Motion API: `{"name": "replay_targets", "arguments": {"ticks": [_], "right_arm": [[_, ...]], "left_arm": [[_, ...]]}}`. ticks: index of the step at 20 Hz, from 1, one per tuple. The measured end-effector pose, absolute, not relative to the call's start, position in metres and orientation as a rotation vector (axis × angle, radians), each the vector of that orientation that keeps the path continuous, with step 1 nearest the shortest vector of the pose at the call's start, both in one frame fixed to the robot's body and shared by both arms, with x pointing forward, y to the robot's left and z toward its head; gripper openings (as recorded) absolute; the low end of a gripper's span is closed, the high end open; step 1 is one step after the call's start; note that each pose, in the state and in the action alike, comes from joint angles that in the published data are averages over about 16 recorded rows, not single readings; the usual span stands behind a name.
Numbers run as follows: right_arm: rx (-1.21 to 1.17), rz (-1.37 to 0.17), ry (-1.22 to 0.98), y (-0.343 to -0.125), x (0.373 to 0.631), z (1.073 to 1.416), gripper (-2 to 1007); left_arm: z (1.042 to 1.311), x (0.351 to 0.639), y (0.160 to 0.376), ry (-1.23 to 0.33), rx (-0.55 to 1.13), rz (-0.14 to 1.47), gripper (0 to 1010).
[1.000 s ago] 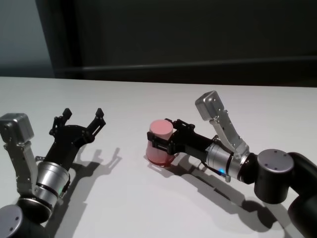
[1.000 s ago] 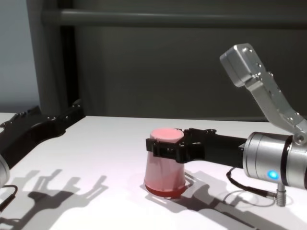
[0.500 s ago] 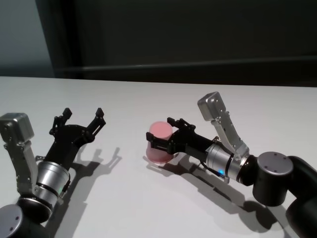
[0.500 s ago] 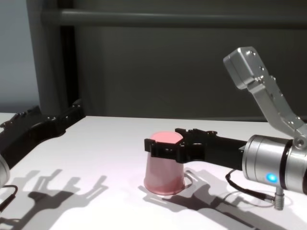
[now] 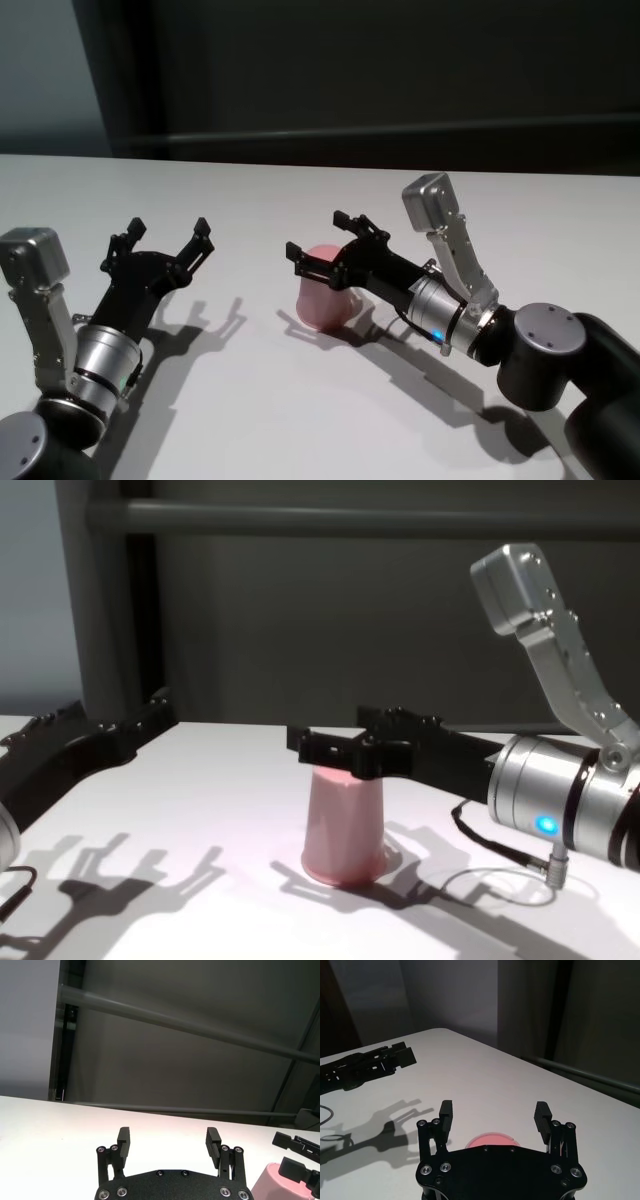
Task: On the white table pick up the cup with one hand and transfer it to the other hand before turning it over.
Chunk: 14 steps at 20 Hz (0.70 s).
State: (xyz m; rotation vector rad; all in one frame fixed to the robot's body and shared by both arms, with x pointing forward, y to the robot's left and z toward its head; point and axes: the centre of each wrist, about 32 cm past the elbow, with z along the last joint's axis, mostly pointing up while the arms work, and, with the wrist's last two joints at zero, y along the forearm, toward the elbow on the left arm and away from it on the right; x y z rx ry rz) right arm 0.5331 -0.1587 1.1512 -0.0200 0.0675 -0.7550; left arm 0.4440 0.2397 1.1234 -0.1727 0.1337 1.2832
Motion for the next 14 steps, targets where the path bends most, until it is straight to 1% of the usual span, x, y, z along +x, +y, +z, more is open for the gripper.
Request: {"name": "replay_targets", "arguments": {"ticks": [7,14], "right_arm": [[0.044,-0.838,-0.023,-0.1588,0.5318,1.1553,1001],[0.076,-0.96,-0.087,-0.1672,0.5243,1.1549,1001]], "left_arm": [[1.1234,0.444,0.2397,0.134,-0.173,1.283,1001],[1.1234,0.444,0.2397,0.134,-0.173,1.283,1001]]}}
